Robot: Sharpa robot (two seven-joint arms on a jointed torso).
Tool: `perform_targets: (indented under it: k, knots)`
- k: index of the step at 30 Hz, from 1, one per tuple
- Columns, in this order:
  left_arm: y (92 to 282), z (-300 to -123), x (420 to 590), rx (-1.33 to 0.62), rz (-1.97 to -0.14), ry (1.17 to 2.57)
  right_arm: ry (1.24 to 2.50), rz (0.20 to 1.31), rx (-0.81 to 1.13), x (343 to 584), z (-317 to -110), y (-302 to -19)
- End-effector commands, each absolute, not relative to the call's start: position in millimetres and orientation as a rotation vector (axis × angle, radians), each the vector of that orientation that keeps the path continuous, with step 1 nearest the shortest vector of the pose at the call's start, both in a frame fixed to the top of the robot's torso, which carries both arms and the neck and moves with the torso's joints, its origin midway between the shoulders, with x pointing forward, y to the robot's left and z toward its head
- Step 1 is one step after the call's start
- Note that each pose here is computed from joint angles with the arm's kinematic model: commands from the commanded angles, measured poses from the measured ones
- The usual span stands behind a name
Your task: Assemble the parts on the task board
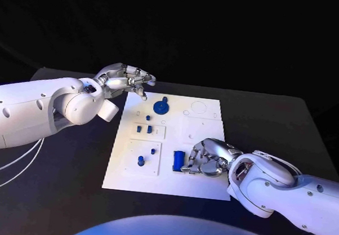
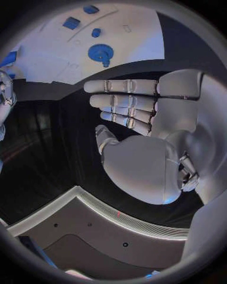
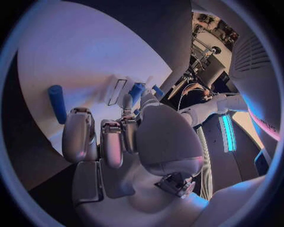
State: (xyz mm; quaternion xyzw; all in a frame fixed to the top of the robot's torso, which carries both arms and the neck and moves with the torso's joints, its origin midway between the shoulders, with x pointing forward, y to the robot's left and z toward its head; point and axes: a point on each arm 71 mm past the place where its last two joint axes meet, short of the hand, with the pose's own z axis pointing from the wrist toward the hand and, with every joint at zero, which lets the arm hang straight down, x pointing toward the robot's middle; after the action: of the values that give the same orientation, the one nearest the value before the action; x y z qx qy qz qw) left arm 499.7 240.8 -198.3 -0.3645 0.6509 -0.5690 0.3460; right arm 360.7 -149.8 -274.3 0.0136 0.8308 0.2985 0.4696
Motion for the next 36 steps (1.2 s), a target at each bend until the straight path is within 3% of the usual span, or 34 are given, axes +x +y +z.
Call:
perform_targets:
  k: [1, 25, 36]
  knots:
    - [237.7, -197.4, 499.3, -0.931, -1.495, 1.700, 2.026, 0.696, 0.040, 363, -275, -151]
    - [238.5, -197.7, 499.5, -0.930, -1.493, 1.701, 2.018, 0.701, 0.042, 363, -275, -151]
    - [240.4, -196.3, 498.9, -0.921, -1.505, 1.684, 1.925, 0.688, 0.262, 375, -259, -189]
